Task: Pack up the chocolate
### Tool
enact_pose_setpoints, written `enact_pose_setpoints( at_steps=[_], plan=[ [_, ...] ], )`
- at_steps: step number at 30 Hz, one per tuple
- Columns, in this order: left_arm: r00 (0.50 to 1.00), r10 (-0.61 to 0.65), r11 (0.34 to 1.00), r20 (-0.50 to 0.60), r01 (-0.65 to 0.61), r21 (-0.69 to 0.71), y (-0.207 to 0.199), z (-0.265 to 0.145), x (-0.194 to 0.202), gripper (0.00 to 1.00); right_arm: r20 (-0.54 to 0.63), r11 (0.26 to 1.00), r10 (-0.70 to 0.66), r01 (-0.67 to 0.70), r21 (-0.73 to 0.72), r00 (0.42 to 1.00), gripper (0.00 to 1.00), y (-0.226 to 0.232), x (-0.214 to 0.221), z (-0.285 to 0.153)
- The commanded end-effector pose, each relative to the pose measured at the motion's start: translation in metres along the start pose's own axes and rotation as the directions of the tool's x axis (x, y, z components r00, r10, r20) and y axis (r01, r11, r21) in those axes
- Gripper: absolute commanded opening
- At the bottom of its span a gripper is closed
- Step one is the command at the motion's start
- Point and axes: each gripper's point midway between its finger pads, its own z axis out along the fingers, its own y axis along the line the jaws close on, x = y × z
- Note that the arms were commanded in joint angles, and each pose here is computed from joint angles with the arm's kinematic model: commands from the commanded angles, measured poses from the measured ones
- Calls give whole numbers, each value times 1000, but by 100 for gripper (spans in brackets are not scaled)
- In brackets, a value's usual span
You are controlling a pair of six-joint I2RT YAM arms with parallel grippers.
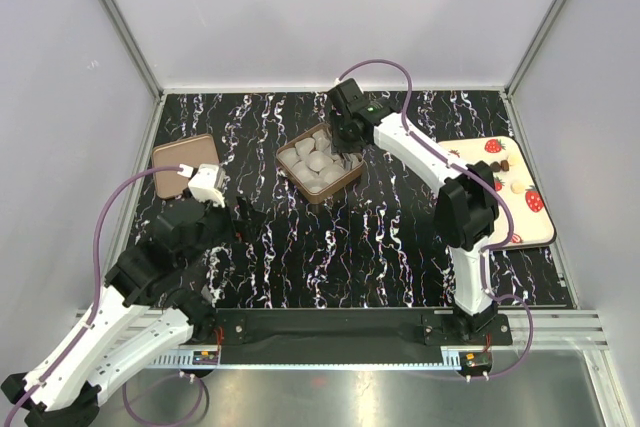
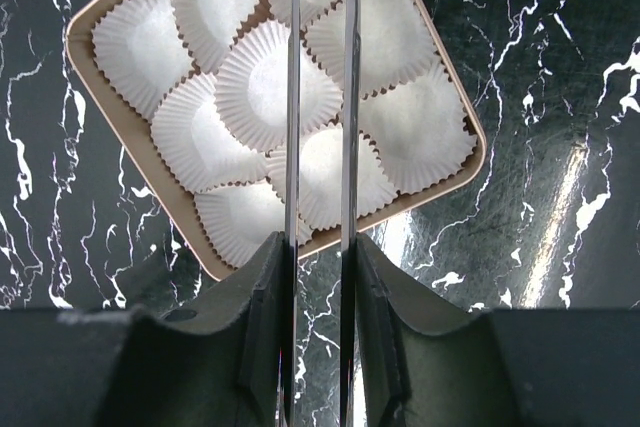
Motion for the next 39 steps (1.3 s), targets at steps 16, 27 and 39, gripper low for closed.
enact_pose_setpoints(
  at_steps=[16, 27, 39],
  plan=[
    [999, 11, 1000, 43, -11, -9, 1, 1, -10, 99, 67, 999, 34, -34, -8, 997, 30, 17, -9, 8],
    [999, 9, 1000, 49, -9, -2, 0, -1, -11, 99, 81, 1000, 16, -17, 10, 997, 45, 21, -14, 5],
    [999, 11, 1000, 46, -11, 9, -2, 0, -10, 99, 190, 999, -24, 17, 42, 982, 45, 13, -48, -50]
  ],
)
